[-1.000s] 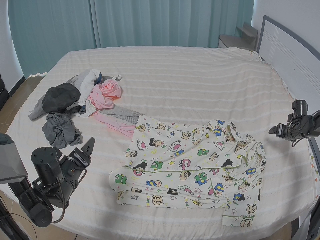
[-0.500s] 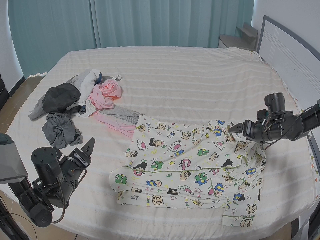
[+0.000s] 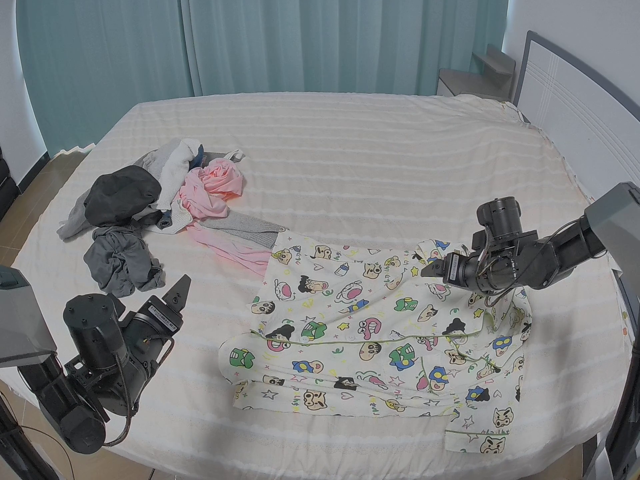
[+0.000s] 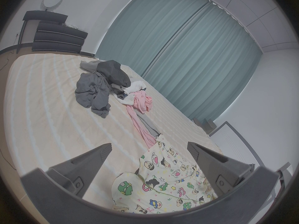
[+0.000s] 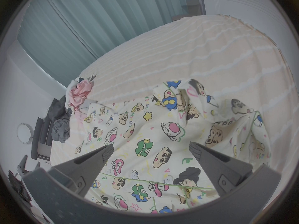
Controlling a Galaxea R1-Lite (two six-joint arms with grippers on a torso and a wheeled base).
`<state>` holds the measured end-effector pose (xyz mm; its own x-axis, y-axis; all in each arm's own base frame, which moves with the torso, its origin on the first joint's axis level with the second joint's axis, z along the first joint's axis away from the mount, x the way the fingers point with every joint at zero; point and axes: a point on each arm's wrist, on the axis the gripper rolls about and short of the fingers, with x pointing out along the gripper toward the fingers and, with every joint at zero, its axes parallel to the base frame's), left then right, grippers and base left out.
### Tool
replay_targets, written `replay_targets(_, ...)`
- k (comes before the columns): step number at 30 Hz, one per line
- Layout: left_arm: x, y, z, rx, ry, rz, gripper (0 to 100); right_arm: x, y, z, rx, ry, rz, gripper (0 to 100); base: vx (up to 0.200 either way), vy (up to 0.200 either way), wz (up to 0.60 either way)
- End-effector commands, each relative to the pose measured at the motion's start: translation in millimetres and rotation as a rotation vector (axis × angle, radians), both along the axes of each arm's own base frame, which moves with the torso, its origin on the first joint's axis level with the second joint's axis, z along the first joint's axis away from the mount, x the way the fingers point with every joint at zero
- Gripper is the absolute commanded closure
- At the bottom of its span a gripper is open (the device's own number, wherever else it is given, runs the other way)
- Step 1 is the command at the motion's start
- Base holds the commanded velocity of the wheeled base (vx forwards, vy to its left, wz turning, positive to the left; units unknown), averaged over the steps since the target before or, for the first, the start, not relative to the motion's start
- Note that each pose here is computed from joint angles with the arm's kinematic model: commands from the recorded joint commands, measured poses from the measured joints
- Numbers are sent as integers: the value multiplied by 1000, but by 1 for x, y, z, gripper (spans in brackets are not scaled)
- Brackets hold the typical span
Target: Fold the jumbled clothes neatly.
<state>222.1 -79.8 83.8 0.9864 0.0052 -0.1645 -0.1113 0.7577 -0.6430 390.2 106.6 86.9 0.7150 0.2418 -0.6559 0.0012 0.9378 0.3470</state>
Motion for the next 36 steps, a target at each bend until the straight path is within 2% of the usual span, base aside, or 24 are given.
replay_targets(1, 2, -1, 5, -12, -31, -1, 0, 10, 12, -29, -22, 51, 15, 0, 0, 0, 0)
replay_targets(12, 1, -1, 14, -73, -74, 1, 0, 24, 19, -42, -54, 40, -11, 0, 0, 0, 0)
replay_targets(19, 1, -2, 12, -65, -64, 2, 0, 26, 19, -40, -62, 28, -23, 0, 200, 0, 0)
replay_targets(36, 2, -2, 12, -61, -63, 3, 0, 26, 19, -43, -78, 29, -34, 0, 0, 0, 0)
